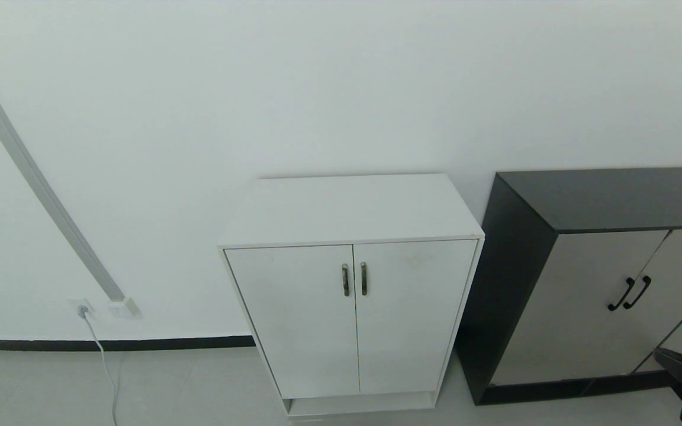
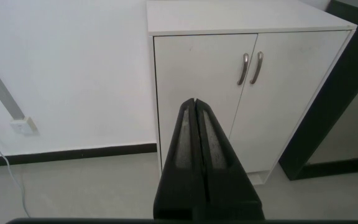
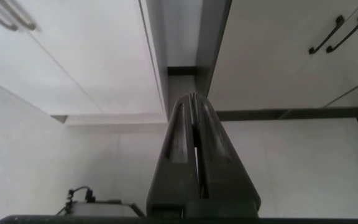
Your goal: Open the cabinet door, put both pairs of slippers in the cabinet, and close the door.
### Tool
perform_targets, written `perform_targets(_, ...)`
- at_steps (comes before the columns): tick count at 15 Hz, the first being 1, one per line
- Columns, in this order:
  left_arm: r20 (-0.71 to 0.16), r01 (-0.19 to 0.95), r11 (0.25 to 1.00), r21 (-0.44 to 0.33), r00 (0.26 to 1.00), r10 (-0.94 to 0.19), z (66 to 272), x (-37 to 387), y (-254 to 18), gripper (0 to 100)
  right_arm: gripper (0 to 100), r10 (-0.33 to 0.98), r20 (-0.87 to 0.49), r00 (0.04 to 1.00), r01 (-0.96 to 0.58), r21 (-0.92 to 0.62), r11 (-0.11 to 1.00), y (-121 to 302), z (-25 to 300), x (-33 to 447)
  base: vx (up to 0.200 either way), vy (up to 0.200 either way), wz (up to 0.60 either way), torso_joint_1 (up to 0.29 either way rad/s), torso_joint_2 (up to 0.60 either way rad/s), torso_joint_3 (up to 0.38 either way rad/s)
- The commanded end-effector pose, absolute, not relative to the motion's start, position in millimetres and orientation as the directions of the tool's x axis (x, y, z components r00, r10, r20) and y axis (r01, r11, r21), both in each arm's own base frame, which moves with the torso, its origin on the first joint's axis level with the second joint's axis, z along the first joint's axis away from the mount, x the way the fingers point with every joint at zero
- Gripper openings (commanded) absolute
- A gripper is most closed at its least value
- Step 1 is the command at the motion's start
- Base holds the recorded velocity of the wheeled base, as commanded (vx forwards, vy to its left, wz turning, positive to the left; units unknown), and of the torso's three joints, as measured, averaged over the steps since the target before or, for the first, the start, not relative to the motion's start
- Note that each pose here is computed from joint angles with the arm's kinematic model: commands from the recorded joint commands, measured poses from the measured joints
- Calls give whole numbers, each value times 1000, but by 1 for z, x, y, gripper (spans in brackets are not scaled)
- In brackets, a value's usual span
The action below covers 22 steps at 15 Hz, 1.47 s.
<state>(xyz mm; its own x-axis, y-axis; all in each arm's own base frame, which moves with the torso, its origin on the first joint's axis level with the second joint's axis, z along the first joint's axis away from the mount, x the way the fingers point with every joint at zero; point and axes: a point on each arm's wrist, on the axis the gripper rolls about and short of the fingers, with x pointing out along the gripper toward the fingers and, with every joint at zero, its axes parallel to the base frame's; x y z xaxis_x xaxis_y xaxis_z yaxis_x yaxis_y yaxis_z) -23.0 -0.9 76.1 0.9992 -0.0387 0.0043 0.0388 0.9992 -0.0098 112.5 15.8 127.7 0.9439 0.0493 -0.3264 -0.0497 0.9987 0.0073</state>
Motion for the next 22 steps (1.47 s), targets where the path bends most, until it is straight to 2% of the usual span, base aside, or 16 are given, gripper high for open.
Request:
perform_targets(1,3,38,999,-11,999,-38,76,-23,-1,0,0,78,-272,959,-75,21,997,12,134,88,0,0,0,0,0,0)
perform_targets(7,3,38,999,-9,999,-38,76,-23,-1,0,0,174,-331,927,-165,56,985,10,121,56,0,0,0,0,0,0)
perform_targets(12,3,38,999,-9,999,-38,76,-23,-1,0,0,198,-406,892,-187,67,980,9,97,46,0,0,0,0,0,0)
perform_targets(22,3,38,999,-9,999,-38,76,-23,-1,0,0,251,-494,833,-233,98,968,7,81,24,0,0,0,0,0,0)
